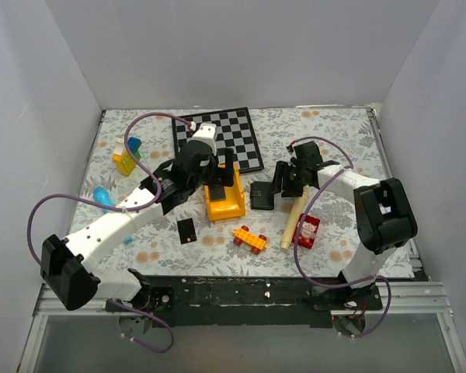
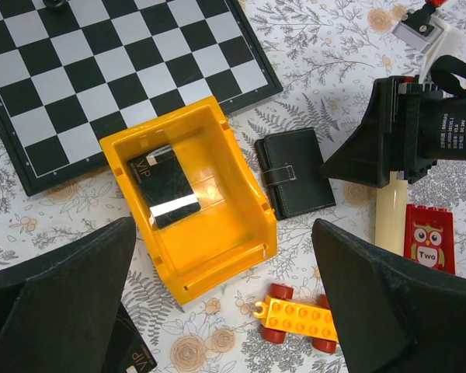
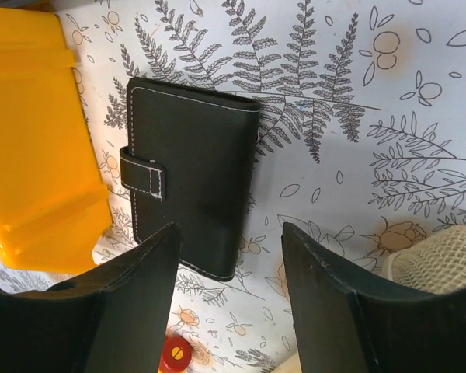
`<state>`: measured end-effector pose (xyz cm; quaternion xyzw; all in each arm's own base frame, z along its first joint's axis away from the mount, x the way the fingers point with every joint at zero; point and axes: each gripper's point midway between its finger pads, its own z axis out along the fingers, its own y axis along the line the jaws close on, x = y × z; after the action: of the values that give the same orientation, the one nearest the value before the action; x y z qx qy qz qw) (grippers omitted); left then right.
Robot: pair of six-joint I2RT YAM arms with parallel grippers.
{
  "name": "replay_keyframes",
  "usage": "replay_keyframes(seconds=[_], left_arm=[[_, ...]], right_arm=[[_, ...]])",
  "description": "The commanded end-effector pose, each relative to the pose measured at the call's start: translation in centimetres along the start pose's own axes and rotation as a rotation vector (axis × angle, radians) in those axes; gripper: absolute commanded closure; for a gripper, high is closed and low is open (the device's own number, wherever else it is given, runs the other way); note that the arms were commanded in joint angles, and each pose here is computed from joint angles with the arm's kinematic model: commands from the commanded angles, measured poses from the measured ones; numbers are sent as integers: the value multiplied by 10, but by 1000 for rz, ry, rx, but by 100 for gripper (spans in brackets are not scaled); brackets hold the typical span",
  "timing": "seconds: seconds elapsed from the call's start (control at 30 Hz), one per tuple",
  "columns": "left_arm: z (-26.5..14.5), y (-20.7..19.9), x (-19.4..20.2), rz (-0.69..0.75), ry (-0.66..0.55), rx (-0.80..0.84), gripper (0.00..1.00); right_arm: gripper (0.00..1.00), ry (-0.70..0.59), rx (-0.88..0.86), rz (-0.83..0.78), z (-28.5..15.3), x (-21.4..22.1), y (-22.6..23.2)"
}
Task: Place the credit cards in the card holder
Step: Open the card holder at the center of the board.
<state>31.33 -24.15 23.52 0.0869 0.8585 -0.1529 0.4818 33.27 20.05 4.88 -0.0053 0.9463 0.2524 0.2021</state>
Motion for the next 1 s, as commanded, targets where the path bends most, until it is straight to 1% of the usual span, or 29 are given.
replay_keyframes(seconds=[0.0,0.2,0.33,0.63,0.87,0.97], left_arm=[[-10,4,-10,-9,-37,-7,2],[-12,5,-11,-13,-47,-3,2],[-12,4,-10,-12,-43,-1,2],[-11,2,-10,-11,-41,4,2],[-10,3,-10,-11,-38,2,2],[-10,2,-10,-12,-37,5,2]], right_arm=[[38,-33,-39,4,4,-16,9],[40,-9,-41,20,15,-11,6],[45,4,-43,30,20,-8,4],[49,29,-53,42,30,-3,2],[55,32,-58,46,33,-3,2],[60,33,-58,46,34,-2,1]])
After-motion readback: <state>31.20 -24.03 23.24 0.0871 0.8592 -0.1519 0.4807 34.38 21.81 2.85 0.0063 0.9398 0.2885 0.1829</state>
